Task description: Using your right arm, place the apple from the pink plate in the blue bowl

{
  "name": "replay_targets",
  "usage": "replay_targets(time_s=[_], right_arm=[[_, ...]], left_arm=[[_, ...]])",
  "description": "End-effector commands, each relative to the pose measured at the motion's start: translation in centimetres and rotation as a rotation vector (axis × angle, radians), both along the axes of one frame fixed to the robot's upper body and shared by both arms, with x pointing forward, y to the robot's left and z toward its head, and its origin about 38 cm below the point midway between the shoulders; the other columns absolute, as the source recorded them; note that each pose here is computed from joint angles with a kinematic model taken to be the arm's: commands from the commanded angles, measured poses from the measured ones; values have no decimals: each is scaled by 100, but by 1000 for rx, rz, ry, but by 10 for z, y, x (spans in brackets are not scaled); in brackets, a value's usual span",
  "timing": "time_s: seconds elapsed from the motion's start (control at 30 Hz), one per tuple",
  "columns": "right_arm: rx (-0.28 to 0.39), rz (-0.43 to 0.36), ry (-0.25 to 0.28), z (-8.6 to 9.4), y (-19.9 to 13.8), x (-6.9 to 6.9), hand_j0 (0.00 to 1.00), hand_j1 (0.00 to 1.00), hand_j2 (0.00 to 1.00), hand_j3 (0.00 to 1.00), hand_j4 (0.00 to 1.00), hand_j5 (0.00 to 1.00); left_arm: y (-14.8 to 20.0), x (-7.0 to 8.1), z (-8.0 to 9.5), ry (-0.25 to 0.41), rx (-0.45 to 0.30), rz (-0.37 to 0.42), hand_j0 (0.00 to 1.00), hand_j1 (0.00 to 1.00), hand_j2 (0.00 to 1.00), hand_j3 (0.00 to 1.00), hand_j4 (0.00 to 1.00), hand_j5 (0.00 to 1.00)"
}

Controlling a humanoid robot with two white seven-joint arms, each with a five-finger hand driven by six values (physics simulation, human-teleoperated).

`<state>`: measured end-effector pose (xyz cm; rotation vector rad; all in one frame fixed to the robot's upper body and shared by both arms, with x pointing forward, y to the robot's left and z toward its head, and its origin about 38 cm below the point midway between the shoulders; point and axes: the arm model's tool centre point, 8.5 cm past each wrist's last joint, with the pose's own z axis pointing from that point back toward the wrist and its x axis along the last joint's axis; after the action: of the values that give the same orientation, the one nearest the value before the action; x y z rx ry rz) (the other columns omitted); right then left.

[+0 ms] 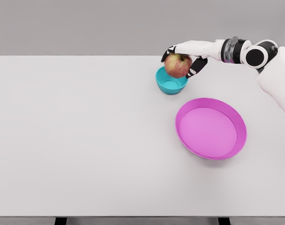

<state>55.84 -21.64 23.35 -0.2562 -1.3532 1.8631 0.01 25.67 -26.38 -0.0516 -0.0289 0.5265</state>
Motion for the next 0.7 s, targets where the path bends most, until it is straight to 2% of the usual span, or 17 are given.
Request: replay_targets(time_s=[0.0, 0.17, 0.27, 0.47, 0.53, 0.57, 0.6, 0.67], right_arm=[[3, -6, -1, 2, 0, 1, 89, 89, 89, 89, 89, 89], [3, -6, -1, 2, 1, 0, 100, 100, 100, 100, 100, 100], [4, -5, -2, 2, 1, 0, 100, 100, 100, 100, 100, 100], [11, 43, -47, 16, 10, -8, 100, 100, 100, 100, 100, 100], [-2, 76, -139, 50, -14, -30, 100, 100, 100, 100, 100, 100], [-22, 73, -165, 64, -40, -50, 100, 100, 100, 100, 100, 100], [-39, 85, -186, 76, -54, -64, 100, 100, 100, 100, 100, 100], [-55, 117, -199, 95, -80, -102, 100, 100, 100, 100, 100, 100]], left_arm=[[0, 0, 0, 1, -1, 0, 100, 100, 100, 100, 100, 100], [0, 0, 0, 0, -1, 0, 100, 100, 100, 100, 100, 100], [0, 0, 0, 1, -1, 0, 100, 100, 100, 100, 100, 100], [0, 0, 0, 0, 0, 0, 100, 100, 100, 100, 100, 100], [0, 0, 0, -1, 0, 0, 100, 100, 100, 100, 100, 100], [0, 0, 0, 0, 0, 0, 100, 100, 100, 100, 100, 100], [0, 0, 0, 0, 0, 0, 100, 100, 100, 100, 100, 100], [0, 0, 0, 0, 0, 0, 100, 100, 100, 100, 100, 100]])
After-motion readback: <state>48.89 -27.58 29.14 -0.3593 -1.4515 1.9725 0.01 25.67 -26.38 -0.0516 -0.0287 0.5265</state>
